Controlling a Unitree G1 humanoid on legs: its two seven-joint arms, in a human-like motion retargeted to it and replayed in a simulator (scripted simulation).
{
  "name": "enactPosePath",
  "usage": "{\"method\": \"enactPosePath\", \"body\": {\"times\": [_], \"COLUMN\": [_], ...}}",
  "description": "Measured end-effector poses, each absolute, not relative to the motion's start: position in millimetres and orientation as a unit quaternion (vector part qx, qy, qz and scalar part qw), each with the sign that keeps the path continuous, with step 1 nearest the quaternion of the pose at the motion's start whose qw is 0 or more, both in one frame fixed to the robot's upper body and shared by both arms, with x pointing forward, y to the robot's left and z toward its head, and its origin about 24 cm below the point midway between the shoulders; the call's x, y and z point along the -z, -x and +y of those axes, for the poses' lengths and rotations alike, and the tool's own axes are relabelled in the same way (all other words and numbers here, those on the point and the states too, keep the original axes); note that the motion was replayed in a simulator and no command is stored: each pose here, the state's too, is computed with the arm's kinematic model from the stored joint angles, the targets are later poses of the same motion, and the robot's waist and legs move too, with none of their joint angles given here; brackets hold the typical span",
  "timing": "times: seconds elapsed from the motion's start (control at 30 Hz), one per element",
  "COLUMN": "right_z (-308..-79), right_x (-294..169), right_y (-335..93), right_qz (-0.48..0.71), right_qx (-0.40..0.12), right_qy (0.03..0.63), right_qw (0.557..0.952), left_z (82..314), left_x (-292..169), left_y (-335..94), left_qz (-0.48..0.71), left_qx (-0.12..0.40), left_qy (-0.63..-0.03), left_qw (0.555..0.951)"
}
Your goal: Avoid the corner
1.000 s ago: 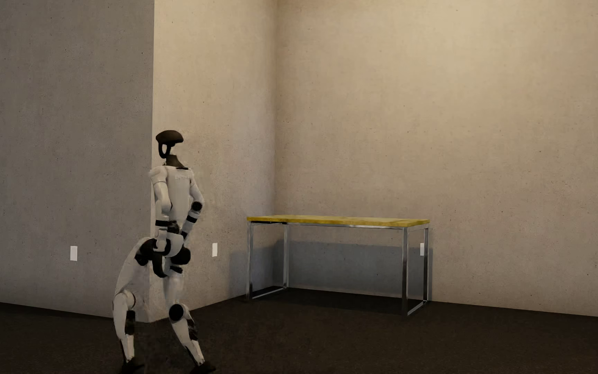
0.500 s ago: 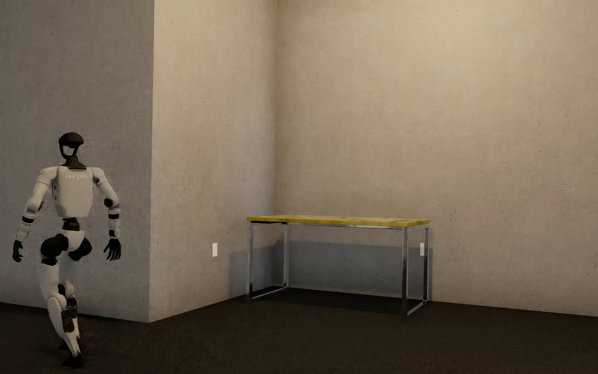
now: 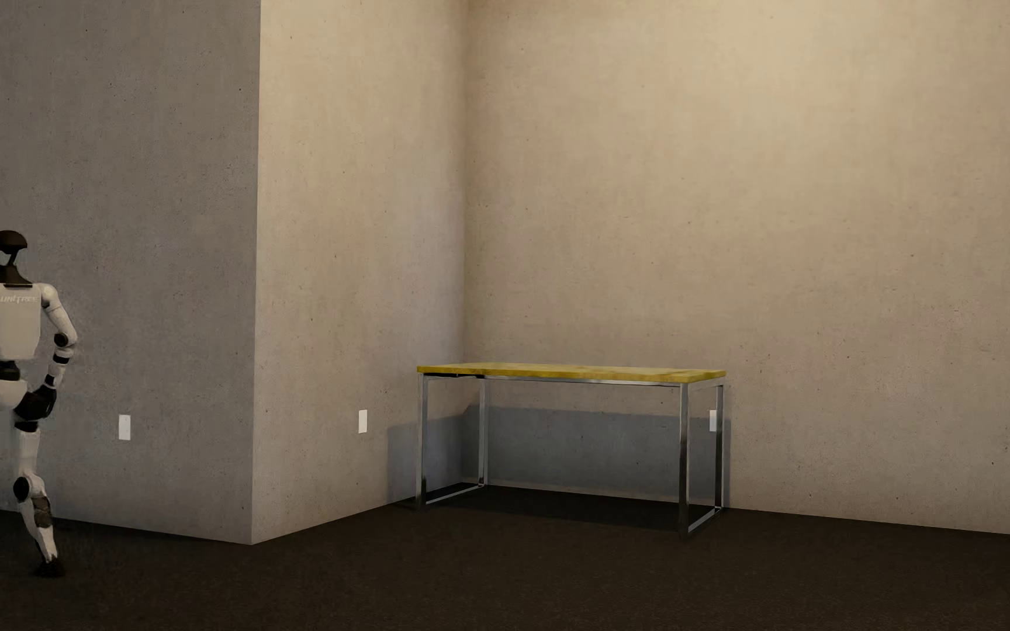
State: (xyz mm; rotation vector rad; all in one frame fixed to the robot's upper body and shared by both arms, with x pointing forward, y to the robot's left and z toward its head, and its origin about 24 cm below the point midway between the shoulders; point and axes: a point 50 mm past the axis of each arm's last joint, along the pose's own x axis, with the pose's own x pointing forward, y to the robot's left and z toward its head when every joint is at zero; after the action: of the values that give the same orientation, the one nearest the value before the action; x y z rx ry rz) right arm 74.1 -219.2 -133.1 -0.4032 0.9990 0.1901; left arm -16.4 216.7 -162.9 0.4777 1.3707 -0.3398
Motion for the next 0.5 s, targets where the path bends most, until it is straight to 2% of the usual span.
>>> {"method": "enactPosePath", "body": {"times": [0.03,0.1,0.13,0.2,0.27,0.33,0.43,0.5], "right_z": [-218,-219,-222,-227,-220,-213,-221,-228], "right_x": [123,102,97,104,128,147,157,156], "right_y": [-102,-141,-147,-133,-97,-63,2,39], "right_qz": [0.433,0.367,0.355,0.378,0.449,0.513,0.597,0.641], "right_qx": [-0.097,-0.084,-0.070,-0.050,-0.062,-0.096,-0.116,-0.119], "right_qy": [0.202,0.207,0.202,0.188,0.176,0.186,0.197,0.200], "right_qw": [0.873,0.903,0.910,0.905,0.874,0.832,0.769,0.732], "left_z": [214,216,218,221,223,217,204,201], "left_x": [163,159,157,154,154,162,157,135], "left_y": [37,70,85,103,103,60,-33,-101], "left_qz": [0.641,0.668,0.683,0.706,0.705,0.659,0.547,0.451], "left_qx": [0.203,0.227,0.235,0.225,0.233,0.243,0.207,0.171], "left_qy": [-0.241,-0.246,-0.249,-0.241,-0.249,-0.264,-0.250,-0.241], "left_qw": [0.700,0.664,0.645,0.627,0.621,0.661,0.771,0.842]}}
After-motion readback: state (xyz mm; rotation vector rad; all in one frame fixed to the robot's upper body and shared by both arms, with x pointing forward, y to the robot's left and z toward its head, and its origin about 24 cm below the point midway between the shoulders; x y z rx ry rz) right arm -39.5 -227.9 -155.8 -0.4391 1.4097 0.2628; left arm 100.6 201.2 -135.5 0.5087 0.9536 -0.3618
